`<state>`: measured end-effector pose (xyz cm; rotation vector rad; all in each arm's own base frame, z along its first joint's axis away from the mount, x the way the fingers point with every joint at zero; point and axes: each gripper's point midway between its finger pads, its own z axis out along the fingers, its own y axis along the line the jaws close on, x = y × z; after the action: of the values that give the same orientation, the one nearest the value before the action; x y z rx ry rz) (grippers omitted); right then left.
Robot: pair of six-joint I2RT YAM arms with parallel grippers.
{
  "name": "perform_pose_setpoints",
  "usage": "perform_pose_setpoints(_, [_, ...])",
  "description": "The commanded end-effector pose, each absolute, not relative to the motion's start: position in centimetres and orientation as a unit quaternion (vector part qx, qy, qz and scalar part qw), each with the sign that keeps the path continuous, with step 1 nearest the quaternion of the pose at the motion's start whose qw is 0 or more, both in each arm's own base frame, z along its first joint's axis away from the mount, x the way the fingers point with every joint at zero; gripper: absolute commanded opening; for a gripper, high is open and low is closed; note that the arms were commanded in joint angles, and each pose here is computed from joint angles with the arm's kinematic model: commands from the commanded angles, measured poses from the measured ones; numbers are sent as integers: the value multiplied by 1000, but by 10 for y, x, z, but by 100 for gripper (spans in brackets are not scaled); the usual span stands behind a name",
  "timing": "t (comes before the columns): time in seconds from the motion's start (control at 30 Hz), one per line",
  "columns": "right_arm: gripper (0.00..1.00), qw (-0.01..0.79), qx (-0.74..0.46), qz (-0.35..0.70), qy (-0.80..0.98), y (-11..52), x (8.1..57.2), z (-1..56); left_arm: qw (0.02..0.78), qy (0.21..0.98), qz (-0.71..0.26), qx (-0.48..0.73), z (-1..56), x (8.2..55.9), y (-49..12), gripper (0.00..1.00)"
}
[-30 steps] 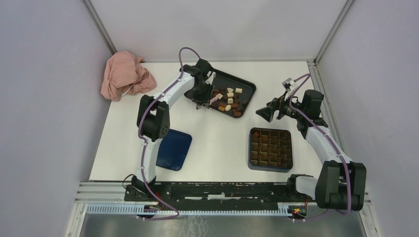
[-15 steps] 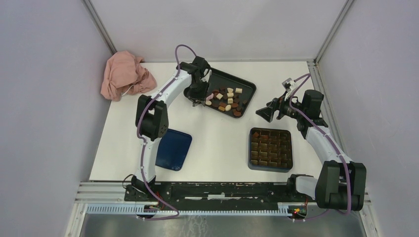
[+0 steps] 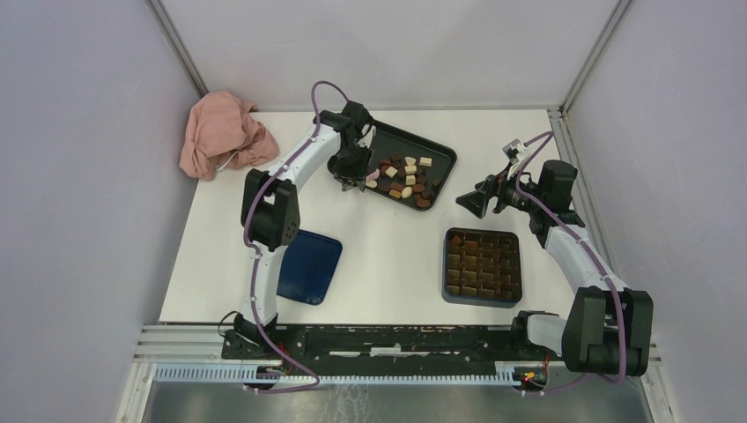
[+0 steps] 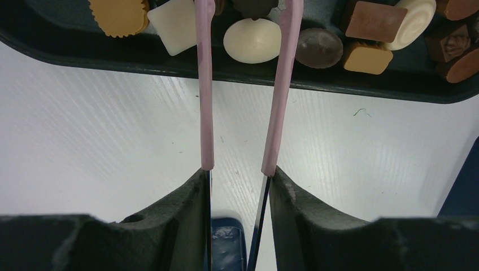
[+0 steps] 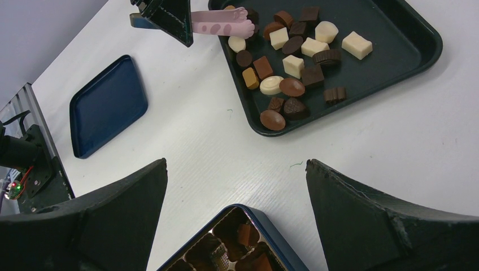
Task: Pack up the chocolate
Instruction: Pick up the fake chocolate from the plate.
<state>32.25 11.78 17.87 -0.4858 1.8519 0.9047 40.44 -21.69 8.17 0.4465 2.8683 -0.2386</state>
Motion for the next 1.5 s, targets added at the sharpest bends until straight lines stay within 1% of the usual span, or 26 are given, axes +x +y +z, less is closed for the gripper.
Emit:
perform_pose_setpoints(0.0, [98, 516, -222, 366, 742, 118, 329, 200, 131, 969, -104, 180, 104, 402, -222, 47])
perform_pose_setpoints(0.37, [98, 516, -221, 366, 742, 118, 329, 200, 120, 968, -127, 182, 98, 400, -231, 45])
perform_pose_setpoints(0.6, [98, 517, -221, 366, 742, 117, 330, 200, 123, 968, -120, 181, 97, 402, -228, 45])
perform_pose_setpoints(0.9, [98, 518, -221, 364, 742, 117, 330, 200, 115, 963, -154, 188, 97, 398, -240, 44])
perform_pose_setpoints(1.07, [98, 517, -220, 365, 742, 116, 330, 200, 142, 966, -118, 181, 105, 410, -228, 45])
perform_pose_setpoints(1.2, [98, 517, -220, 365, 742, 116, 330, 200, 146, 969, -95, 175, 106, 415, -216, 45])
perform_pose_setpoints(1.47, [98, 515, -219, 366, 743, 116, 330, 199, 165, 970, -87, 157, 116, 432, -197, 45])
